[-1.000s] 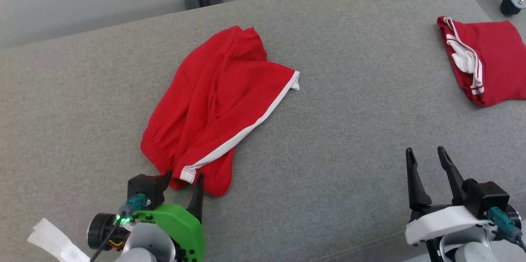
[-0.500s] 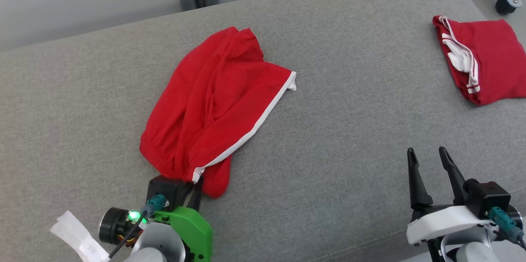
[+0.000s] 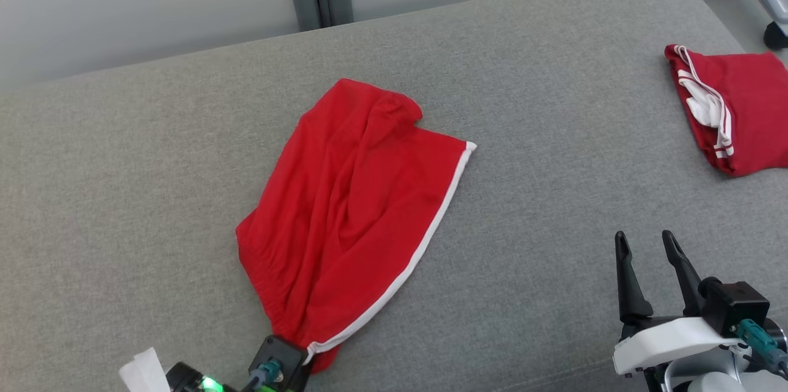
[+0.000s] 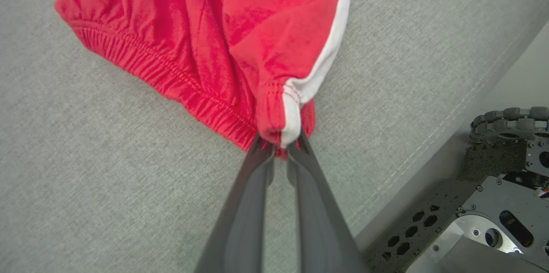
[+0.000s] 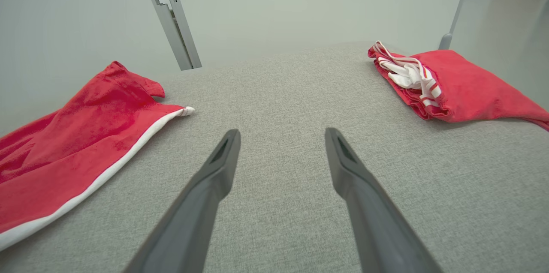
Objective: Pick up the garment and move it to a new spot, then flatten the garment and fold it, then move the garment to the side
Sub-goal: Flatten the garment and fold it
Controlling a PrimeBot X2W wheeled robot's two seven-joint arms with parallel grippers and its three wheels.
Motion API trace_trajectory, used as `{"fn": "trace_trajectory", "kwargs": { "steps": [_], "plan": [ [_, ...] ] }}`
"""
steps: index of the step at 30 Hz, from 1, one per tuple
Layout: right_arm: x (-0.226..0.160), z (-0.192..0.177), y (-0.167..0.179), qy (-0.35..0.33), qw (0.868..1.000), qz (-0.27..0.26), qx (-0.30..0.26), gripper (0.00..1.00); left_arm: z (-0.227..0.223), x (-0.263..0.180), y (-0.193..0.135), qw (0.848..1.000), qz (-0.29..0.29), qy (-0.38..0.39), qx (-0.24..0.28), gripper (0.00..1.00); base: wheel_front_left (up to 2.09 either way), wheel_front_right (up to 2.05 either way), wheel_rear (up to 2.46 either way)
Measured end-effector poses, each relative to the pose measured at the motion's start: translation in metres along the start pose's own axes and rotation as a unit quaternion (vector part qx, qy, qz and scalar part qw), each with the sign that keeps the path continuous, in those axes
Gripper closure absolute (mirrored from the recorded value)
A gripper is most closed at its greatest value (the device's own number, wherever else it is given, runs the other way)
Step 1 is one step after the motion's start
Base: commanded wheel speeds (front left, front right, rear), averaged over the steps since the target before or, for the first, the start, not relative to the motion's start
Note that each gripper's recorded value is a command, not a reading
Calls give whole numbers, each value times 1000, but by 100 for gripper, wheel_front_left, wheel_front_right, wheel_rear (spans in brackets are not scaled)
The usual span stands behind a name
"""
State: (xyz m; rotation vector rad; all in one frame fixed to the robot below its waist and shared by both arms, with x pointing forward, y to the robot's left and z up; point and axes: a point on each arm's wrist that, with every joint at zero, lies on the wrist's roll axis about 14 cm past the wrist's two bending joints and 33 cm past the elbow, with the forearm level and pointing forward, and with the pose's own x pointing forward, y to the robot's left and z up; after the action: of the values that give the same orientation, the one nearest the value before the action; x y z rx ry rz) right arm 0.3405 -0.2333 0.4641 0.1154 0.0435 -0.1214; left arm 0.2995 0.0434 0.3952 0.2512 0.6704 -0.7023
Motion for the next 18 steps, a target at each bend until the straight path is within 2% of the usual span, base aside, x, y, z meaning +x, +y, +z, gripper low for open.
{"fn": "trace_trajectory", "kwargs": {
  "steps": [5,6,7,8,13,15,18],
  "plan": [
    [0,0,1,0,1000,3,0,0,-25,-6,25,998,53,26,-8,100,0,0,0],
    [0,-1,2,1,1000,3,0,0,-25,-6,30,998,61,21,-12,77,0,0,0],
    [-1,-2,2,2,1000,4,0,0,-25,-7,35,997,72,16,-14,35,0,0,0],
    [-1,-2,2,3,1000,4,-1,0,-27,-7,38,997,78,14,-15,0,0,0,0],
    [0,-3,5,4,1000,10,-3,0,-47,-15,38,994,87,35,-51,0,0,0,0],
    [2,0,6,-1,1000,12,-7,0,-55,-24,45,989,114,35,-90,0,0,0,0],
    [3,4,7,-7,1000,16,-13,0,-43,-34,65,978,169,-16,-121,0,0,0,0]
  ]
}}
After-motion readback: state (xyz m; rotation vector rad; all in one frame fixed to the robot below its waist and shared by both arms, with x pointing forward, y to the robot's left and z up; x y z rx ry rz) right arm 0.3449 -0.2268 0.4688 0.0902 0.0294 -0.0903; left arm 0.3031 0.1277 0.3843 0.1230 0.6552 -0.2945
